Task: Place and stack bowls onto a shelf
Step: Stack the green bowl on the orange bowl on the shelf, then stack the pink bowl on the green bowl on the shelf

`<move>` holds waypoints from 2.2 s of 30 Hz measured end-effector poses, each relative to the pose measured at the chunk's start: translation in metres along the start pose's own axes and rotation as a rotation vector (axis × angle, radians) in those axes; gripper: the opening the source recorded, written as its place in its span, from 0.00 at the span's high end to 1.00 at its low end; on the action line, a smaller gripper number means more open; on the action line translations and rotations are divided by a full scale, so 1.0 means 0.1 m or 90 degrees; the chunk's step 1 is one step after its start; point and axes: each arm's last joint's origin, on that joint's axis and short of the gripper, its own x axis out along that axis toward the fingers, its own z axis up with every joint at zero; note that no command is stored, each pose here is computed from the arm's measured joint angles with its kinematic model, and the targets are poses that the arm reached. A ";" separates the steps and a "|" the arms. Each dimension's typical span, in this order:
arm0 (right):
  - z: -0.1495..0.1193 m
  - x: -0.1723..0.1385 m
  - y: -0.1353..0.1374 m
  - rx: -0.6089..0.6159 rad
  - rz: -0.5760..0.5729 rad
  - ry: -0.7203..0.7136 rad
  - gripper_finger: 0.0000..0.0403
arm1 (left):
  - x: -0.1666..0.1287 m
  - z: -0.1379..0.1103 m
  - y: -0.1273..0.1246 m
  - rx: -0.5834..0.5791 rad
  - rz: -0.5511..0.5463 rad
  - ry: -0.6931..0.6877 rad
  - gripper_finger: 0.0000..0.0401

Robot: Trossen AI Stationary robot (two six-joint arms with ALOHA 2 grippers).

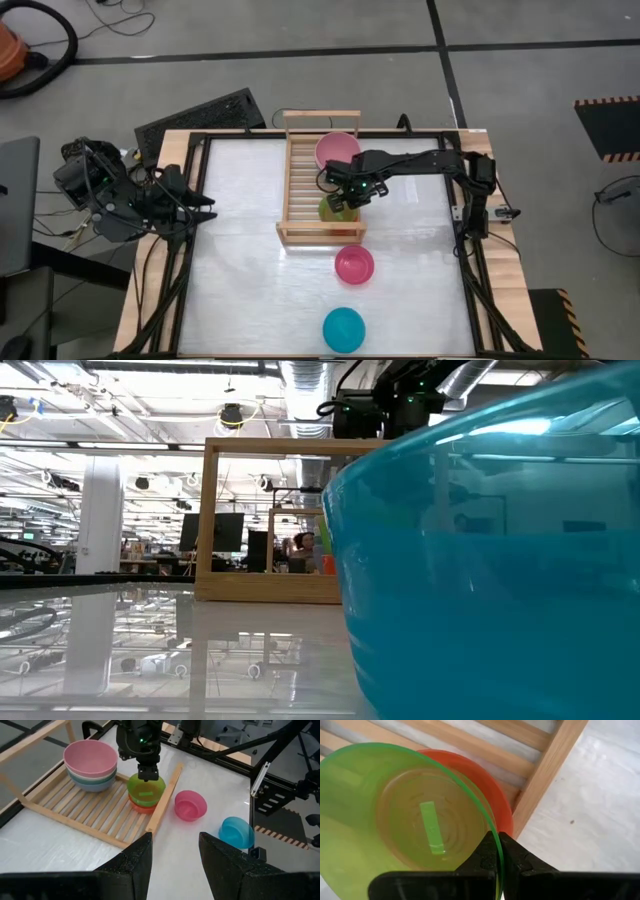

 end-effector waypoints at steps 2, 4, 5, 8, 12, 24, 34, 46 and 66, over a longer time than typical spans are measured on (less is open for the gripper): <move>0.00 0.00 0.00 -0.001 0.000 0.000 0.94 | 0.00 0.00 0.00 0.000 0.001 -0.001 0.64; 0.00 0.00 0.00 -0.001 -0.001 -0.001 0.94 | 0.00 0.00 0.00 0.000 0.001 -0.002 0.64; 0.00 0.00 0.00 -0.001 -0.001 -0.001 0.94 | 0.00 0.00 0.00 0.000 0.001 -0.002 0.64; -0.01 0.00 0.01 -0.003 -0.001 -0.001 0.94 | 0.00 0.00 0.00 0.000 0.001 -0.002 0.64; -0.06 0.06 0.01 -0.011 -0.006 -0.001 0.94 | 0.00 0.00 0.00 -0.001 0.001 -0.002 0.64; -0.03 0.07 -0.01 -0.008 -0.012 -0.017 0.92 | 0.00 0.00 0.00 -0.005 0.006 -0.008 0.64; -0.04 0.07 0.00 -0.010 -0.014 -0.023 0.85 | 0.00 0.00 0.00 -0.007 0.006 -0.008 0.64; -0.03 0.05 -0.01 -0.012 -0.017 -0.028 0.52 | 0.00 0.00 0.00 -0.007 0.006 -0.008 0.64; -0.90 -1.28 -0.53 -0.004 -0.038 -0.092 0.52 | 0.00 0.01 0.00 -0.007 0.009 -0.013 0.64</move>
